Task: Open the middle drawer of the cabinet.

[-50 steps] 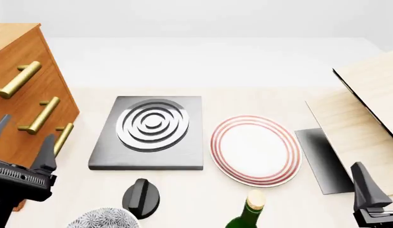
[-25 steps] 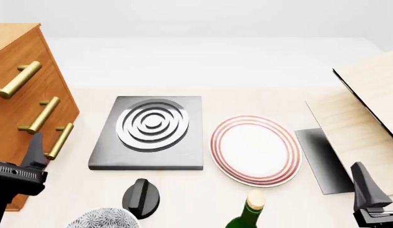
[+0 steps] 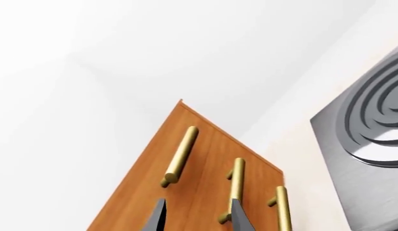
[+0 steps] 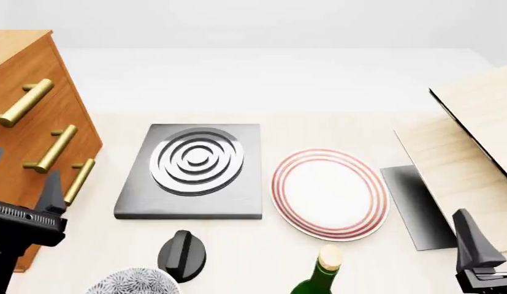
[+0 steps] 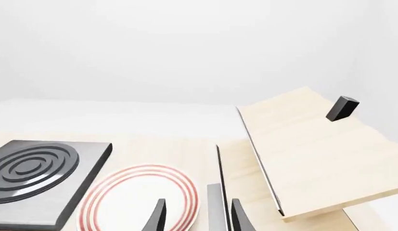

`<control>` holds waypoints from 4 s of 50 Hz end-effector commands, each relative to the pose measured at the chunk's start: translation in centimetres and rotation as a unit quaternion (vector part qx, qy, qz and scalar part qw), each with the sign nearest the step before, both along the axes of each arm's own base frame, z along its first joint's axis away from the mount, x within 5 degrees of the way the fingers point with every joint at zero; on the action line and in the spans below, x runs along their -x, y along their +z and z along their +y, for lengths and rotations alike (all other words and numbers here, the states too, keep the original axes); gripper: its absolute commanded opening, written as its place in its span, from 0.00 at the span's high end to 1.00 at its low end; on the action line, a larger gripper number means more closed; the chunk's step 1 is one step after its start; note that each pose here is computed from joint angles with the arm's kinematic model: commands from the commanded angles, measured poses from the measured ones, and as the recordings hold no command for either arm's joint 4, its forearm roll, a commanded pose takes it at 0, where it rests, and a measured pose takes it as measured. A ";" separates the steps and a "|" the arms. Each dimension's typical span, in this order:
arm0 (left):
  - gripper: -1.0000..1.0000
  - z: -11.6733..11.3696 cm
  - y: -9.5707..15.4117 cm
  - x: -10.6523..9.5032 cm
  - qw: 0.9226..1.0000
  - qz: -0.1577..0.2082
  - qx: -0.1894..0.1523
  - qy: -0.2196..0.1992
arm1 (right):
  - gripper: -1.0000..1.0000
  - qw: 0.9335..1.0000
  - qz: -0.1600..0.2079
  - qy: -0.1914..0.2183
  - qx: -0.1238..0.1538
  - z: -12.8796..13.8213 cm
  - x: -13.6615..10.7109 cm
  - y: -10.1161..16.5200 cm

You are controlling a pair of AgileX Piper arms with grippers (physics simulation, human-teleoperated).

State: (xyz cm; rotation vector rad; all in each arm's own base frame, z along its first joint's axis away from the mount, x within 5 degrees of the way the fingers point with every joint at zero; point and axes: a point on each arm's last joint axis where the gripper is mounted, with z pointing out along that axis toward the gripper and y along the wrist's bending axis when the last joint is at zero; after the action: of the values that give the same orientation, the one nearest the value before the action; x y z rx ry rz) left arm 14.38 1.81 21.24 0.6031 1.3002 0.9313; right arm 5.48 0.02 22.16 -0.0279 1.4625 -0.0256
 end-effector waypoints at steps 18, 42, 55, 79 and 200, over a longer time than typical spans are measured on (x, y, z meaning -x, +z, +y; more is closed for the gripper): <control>0.00 -0.3 -1.1 -1.4 0.999 0.033 -0.012 -0.013 | 0.00 1.000 0.003 0.002 -0.004 0.0 0.0 -0.3; 0.00 -0.5 -1.4 -3.3 0.998 0.053 -0.031 -0.019 | 0.00 1.000 0.003 0.002 -0.004 0.0 0.0 -0.3; 0.00 -0.3 -1.8 -3.7 0.997 0.065 -0.035 -0.015 | 0.00 1.000 0.003 0.002 -0.004 0.0 0.0 -0.3; 0.00 -0.5 -2.6 -3.1 0.991 0.090 -0.099 -0.013 | 0.00 1.000 0.003 0.002 -0.004 0.0 0.0 -0.3; 0.00 3.3 -5.2 -8.2 0.978 0.161 -0.118 0.057 | 0.00 1.000 0.003 0.002 -0.004 0.0 0.0 -0.3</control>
State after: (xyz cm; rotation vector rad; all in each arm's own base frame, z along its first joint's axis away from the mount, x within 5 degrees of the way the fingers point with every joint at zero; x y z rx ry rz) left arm 22.55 5.02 16.28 0.8997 1.5263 1.1264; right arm 5.48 0.02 22.16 -0.0279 1.4625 -0.0257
